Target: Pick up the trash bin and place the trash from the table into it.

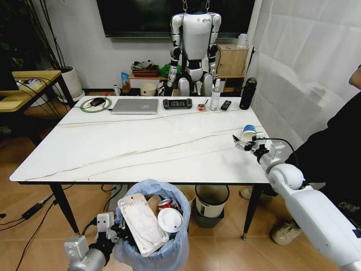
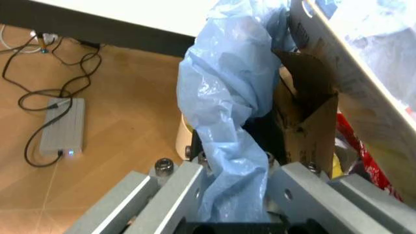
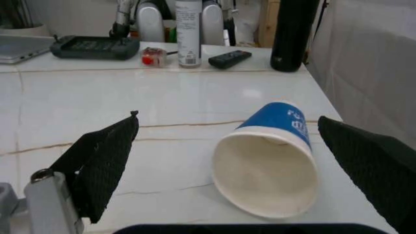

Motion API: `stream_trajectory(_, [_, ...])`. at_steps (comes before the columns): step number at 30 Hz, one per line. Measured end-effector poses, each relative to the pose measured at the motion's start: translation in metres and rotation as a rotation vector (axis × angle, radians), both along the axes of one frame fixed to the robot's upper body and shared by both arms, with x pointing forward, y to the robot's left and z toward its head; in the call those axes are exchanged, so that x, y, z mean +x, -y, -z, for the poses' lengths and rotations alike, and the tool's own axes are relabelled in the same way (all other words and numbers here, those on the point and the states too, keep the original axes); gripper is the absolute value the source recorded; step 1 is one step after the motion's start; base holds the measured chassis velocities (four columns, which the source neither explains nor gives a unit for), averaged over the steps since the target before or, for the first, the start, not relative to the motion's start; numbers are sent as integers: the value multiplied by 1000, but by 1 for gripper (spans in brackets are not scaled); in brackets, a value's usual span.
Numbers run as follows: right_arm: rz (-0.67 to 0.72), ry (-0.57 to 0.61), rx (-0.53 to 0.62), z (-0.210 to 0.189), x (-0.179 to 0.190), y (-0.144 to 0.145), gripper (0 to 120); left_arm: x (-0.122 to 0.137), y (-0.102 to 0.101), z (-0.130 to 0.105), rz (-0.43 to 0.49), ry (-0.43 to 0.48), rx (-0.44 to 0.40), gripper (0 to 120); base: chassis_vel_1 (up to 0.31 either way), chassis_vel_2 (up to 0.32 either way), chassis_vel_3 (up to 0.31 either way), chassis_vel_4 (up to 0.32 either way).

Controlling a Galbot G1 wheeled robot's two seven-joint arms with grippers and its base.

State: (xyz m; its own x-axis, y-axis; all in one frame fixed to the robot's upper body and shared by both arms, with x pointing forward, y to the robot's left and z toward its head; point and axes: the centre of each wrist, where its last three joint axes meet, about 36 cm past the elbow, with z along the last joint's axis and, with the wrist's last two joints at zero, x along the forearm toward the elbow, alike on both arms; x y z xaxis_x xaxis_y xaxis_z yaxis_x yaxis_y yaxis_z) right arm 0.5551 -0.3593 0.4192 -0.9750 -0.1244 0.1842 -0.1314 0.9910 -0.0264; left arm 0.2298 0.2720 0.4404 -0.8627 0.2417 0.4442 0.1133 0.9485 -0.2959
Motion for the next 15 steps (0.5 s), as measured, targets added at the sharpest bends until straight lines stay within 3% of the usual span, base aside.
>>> stream_trajectory(4, [20, -16, -13, 5, 15, 15, 100, 1, 0, -4, 8, 7, -4, 0, 0, 0, 0, 0])
stream_trajectory(15, [25, -63, -41, 24, 9, 37, 100, -1, 4, -9, -1, 19, -19, 0, 0, 0, 0, 0])
